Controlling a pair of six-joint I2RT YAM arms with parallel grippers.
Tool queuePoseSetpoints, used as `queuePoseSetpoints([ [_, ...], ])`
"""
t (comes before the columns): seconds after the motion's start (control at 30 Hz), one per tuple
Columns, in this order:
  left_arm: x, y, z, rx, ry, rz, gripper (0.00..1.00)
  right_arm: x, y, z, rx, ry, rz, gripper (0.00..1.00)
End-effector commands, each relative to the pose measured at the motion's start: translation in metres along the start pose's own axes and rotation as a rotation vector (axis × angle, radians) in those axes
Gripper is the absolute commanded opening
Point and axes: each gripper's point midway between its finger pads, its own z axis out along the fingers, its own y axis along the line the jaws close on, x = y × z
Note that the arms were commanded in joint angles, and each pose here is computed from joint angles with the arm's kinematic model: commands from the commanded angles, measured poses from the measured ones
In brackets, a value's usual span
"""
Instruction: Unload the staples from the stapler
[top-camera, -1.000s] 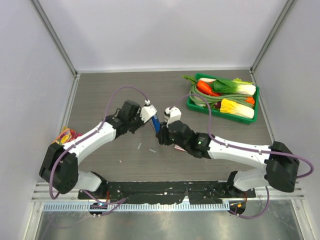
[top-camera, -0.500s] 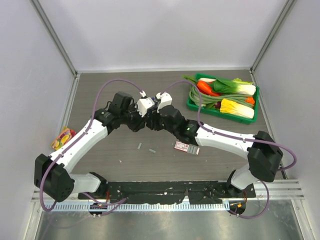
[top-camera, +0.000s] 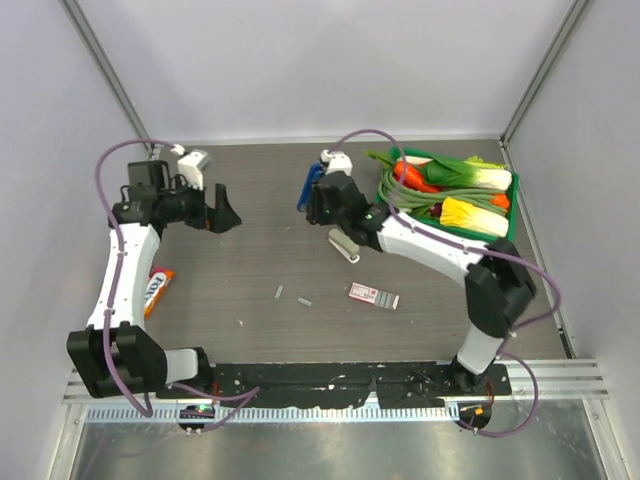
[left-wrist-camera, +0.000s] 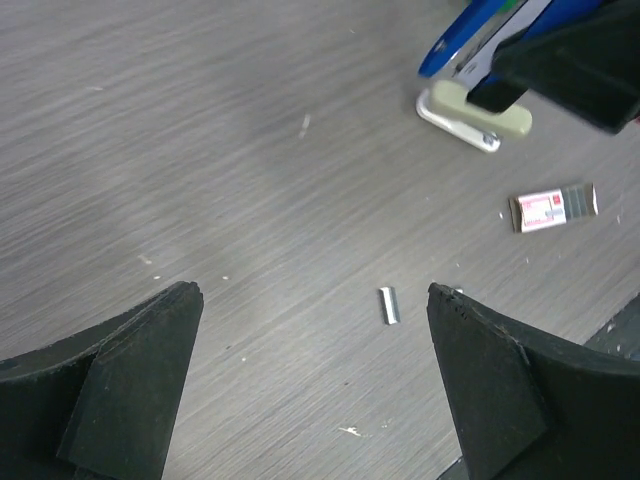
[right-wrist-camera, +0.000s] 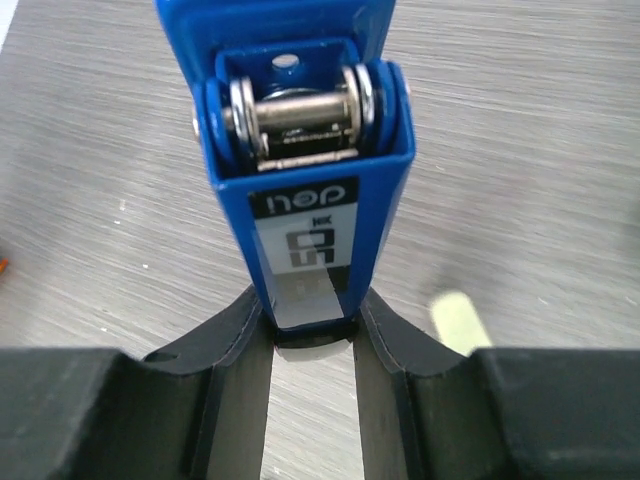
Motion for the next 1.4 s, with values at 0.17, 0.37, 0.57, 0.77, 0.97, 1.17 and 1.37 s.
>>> queuePoseSetpoints([
  [0.17,-0.045,0.022,-0.064,-0.076,-0.194,-0.048,1.0,0.011,0.11,0.066,-0.196,0.234,-0.142,0.01],
  [0.37,-0.048,0.041,-0.083,-0.101,-0.236,-0.109,1.0,0.024,0.167,0.091,-0.277,0.3,-0.176,0.01],
  [0.57,-0.03,0.053,-0.075,-0.075,-0.199,-0.158,1.0,0.064,0.164,0.099,-0.276,0.394,-0.109,0.01],
  [0.77,-0.018,0.056,-0.067,-0.068,-0.18,-0.172,1.0,0.075,0.157,0.098,-0.258,0.397,-0.112,0.01],
  [0.97,-0.008,0.056,-0.064,-0.067,-0.162,-0.172,1.0,0.062,0.167,0.111,-0.242,0.295,-0.095,0.01],
  [1.17,0.002,0.056,-0.064,-0.081,-0.137,-0.154,1.0,0.07,0.191,0.122,-0.266,0.238,-0.07,0.07],
  [1.37,0.009,0.057,-0.058,-0.066,-0.12,-0.172,1.0,0.068,0.201,0.124,-0.295,0.193,0.011,0.5],
])
